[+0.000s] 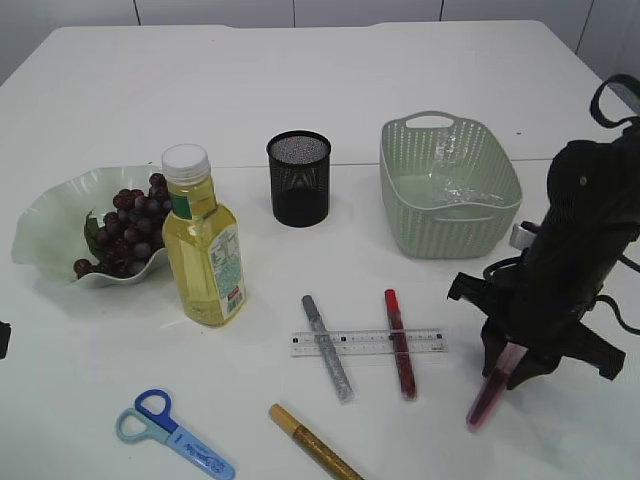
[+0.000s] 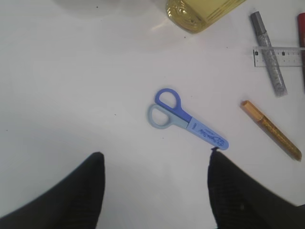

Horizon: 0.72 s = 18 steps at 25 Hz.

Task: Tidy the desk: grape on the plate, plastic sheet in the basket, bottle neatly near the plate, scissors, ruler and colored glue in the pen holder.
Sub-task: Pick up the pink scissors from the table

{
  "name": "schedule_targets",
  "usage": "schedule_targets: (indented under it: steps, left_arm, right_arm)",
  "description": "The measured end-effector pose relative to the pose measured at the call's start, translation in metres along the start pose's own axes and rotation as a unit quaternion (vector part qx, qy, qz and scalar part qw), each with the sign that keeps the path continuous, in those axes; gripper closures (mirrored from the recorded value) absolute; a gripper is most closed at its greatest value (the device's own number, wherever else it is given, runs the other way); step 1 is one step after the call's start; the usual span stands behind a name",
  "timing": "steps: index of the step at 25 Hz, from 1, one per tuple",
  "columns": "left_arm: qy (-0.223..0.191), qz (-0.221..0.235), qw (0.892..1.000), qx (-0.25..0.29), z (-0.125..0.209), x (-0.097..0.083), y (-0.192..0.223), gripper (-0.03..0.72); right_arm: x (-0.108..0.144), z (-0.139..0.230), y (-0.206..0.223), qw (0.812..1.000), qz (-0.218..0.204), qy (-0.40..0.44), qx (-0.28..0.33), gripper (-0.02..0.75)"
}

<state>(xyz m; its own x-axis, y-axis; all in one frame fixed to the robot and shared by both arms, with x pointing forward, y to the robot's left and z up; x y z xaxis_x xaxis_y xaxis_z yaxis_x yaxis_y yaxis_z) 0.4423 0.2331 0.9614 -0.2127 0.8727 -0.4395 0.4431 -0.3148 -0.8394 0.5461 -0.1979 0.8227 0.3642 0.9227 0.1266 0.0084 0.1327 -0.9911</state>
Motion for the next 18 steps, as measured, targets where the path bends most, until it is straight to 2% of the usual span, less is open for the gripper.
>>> schedule_targets:
  steps: [10, 14, 18]
  left_arm:
    - [-0.001, 0.001, 1.000, 0.001, 0.000, 0.000, 0.000, 0.192]
    - [-0.001, 0.001, 1.000, 0.002, 0.001, 0.000, 0.000, 0.192]
    - [-0.001, 0.000, 1.000, 0.002, 0.001, 0.000, 0.000, 0.192]
  right_arm:
    - [0.014, -0.003, -0.054, 0.994, -0.051, -0.071, -0.066, 0.584]
    - [0.030, -0.003, -0.081, 0.983, -0.106, -0.106, -0.105, 0.584]
    - [0.057, -0.004, -0.101, 0.962, -0.181, -0.154, -0.138, 0.584]
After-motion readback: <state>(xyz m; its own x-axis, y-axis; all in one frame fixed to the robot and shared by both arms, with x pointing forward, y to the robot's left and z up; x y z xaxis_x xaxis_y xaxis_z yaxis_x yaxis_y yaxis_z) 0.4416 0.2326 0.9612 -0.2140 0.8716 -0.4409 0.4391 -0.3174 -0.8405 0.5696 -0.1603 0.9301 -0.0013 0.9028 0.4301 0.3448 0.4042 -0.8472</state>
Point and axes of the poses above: a point on each arm's last joint axis where the gripper is mounted, y pointing out along that axis toward the gripper, x along the wrist's bending axis when the last joint is at zero, z = x × y, the point moved 8 cm from there along y, pointing out along that axis toward the gripper, and after that the axes turned 14 degrees about -y, right-handed, at the moved point
